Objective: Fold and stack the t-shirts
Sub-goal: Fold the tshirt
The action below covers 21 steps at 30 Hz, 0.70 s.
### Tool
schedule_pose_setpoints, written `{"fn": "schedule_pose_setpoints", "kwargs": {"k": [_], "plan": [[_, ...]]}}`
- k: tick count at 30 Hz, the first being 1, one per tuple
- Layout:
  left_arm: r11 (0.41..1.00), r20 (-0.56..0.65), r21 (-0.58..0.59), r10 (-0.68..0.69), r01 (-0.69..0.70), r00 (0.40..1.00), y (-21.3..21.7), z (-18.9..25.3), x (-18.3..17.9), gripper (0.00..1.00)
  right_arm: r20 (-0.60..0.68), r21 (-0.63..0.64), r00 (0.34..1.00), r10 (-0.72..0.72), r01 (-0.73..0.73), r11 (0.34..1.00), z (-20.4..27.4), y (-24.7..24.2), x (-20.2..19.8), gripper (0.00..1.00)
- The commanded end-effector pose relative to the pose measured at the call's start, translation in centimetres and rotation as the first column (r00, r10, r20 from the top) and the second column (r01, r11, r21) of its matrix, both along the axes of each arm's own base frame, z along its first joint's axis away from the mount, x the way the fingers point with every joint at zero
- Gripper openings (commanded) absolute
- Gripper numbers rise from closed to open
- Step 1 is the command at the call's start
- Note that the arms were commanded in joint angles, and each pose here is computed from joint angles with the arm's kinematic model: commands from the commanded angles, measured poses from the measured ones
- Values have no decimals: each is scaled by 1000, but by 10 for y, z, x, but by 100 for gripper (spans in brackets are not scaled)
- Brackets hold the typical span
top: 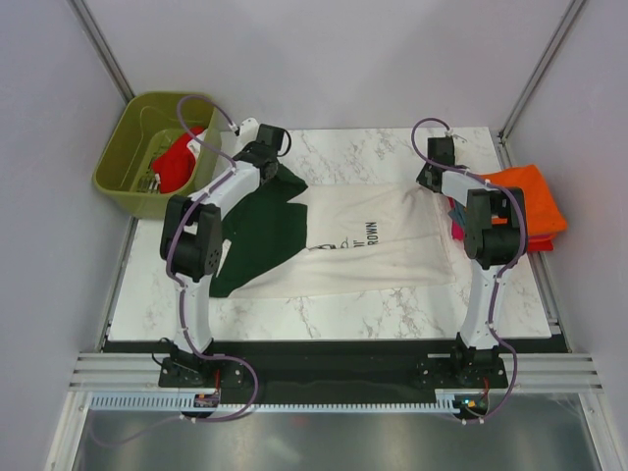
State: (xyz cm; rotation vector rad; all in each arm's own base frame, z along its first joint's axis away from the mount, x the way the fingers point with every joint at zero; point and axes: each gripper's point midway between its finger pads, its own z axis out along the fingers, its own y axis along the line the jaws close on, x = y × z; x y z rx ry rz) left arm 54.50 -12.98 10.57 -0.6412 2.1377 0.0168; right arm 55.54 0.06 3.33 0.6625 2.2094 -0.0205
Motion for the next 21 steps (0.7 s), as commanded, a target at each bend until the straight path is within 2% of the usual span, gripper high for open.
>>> {"fn": "schedule_pose_setpoints", "kwargs": {"k": [1, 15, 21], "plan": [[997, 112, 82, 8, -17, 994, 4, 53, 2, 2, 58, -10, 998, -9, 9, 1000, 24, -2, 12, 0], [965, 116, 263, -32, 0, 993, -14, 81, -22, 2, 77, -5, 997, 1, -1, 1000, 40, -1, 0, 1], [965, 82, 261, -59, 36, 995, -34, 76, -43, 2, 83, -1, 997, 1, 0, 1000, 46, -1, -2, 6]]}}
